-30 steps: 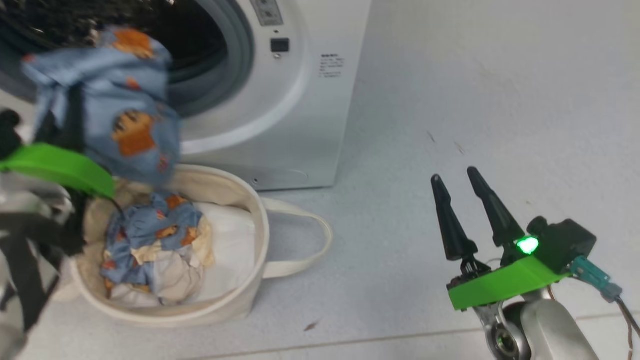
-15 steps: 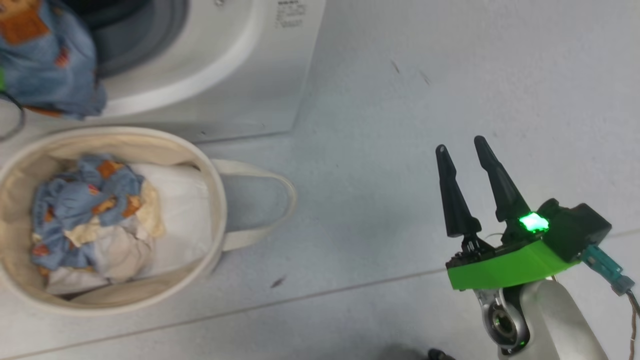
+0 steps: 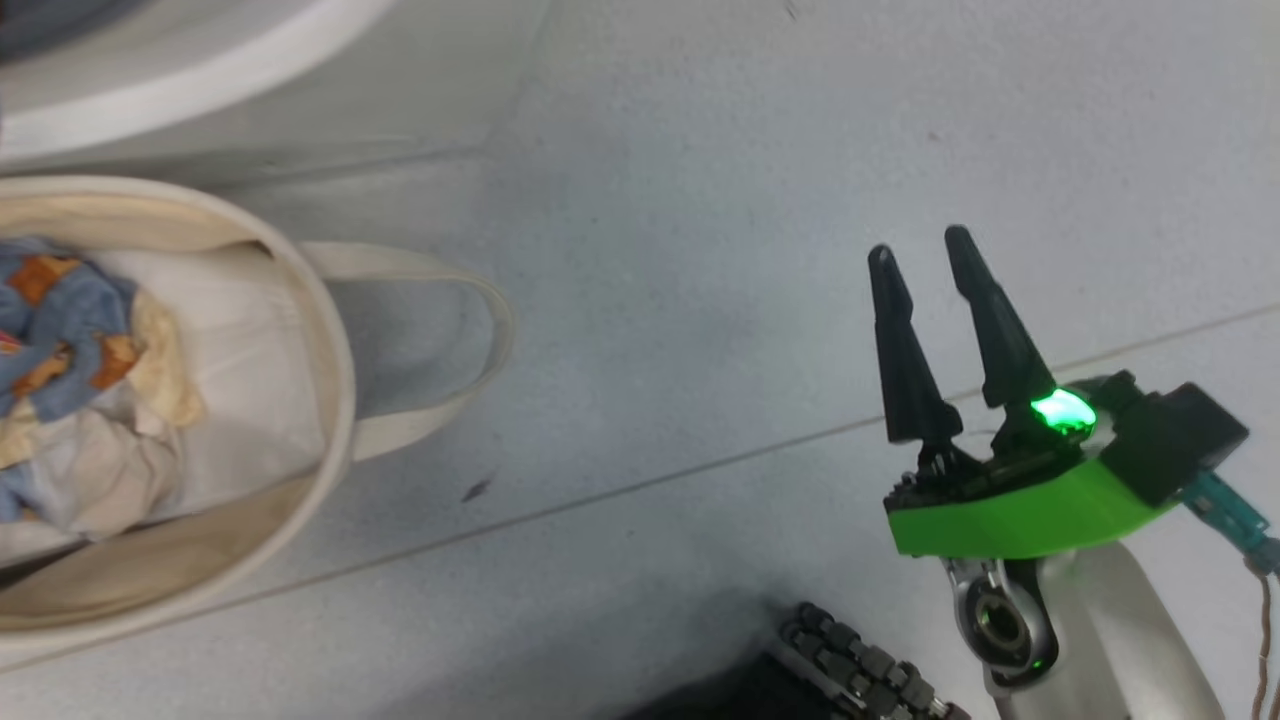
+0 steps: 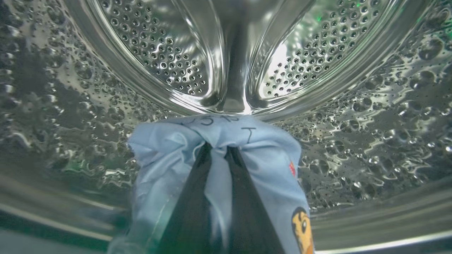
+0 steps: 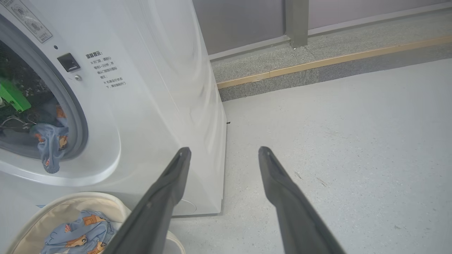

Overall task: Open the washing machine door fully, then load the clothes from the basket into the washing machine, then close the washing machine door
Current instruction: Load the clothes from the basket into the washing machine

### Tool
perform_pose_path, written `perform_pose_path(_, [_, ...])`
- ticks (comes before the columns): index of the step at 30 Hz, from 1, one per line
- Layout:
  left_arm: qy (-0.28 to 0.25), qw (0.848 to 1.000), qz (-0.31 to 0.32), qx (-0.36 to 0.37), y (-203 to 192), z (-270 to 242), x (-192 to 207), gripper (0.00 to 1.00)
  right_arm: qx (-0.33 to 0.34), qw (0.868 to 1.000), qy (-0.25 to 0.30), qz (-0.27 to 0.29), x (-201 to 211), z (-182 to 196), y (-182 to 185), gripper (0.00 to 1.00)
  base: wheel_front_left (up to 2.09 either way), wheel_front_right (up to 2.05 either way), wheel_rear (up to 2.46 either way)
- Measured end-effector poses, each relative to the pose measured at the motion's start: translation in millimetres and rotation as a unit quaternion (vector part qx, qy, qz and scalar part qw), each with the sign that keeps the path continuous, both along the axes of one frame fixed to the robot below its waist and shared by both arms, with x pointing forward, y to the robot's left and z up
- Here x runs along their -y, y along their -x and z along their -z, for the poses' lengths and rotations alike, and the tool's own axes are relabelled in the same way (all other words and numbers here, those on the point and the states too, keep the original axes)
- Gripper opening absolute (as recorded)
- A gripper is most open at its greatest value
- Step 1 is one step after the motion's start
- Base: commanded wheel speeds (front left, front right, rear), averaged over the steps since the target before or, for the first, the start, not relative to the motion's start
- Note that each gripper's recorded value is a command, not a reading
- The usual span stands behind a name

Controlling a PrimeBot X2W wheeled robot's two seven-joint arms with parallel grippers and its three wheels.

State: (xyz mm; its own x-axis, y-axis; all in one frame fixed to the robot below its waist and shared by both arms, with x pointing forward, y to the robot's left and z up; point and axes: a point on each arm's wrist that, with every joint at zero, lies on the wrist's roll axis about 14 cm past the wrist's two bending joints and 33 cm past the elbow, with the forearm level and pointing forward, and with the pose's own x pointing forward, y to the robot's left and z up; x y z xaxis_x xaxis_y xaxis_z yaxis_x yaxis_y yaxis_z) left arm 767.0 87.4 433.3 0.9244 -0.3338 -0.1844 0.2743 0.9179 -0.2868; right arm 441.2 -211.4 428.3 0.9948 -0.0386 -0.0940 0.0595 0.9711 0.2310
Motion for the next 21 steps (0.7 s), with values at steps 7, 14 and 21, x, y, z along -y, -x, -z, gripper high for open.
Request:
perform_pose_path(7, [0.030,0.994,-0.026,0.105,-36,-41,0,0.00,-0.015,1.000,0.002,0.010,7,13,-2,1.00,0.00,0.00,0.00])
perform_pose_path(14, [0.071,0.982,-0.063,0.162,-56,-75,-17,0.00,-0.028,1.000,0.004,0.010,7,23,-3,1.00,0.00,0.00,0.00])
perform_pose_path(21, [0.107,0.969,-0.081,0.205,-62,-95,-31,0.00,-0.035,0.999,0.002,0.005,5,33,-8,1.00,0.00,0.00,0.00])
